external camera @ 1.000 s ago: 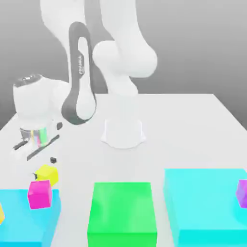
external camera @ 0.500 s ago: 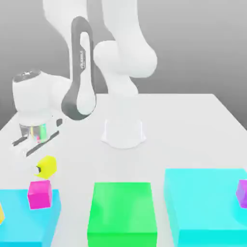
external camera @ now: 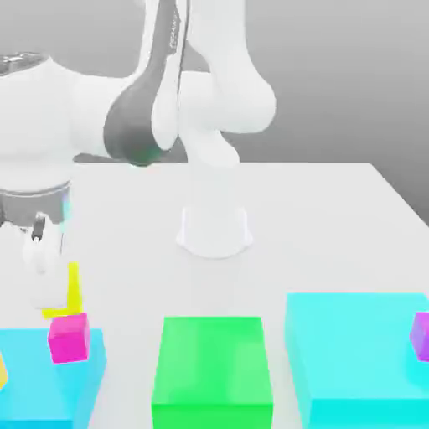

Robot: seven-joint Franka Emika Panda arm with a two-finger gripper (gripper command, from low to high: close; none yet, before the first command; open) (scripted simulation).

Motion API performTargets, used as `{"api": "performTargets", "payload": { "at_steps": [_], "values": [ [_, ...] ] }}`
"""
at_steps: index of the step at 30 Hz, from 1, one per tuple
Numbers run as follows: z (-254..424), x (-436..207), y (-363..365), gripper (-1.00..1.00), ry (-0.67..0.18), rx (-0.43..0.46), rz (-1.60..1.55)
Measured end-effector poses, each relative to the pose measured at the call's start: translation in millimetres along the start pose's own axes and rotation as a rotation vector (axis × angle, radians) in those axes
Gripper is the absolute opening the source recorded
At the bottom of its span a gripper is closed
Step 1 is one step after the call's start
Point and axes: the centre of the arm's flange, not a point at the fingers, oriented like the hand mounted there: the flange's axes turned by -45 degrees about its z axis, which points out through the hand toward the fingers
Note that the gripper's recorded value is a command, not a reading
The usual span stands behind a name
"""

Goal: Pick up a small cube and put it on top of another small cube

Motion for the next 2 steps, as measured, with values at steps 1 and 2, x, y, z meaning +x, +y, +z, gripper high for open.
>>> {"api": "performTargets", "payload": {
  "at_steps": [1,2],
  "values": [
    [0.0,-0.1,-0.1,1.00,0.000,0.000,0.000],
    [0.0,0.0,0.0,1.00,0.000,0.000,0.000]
  ]
}}
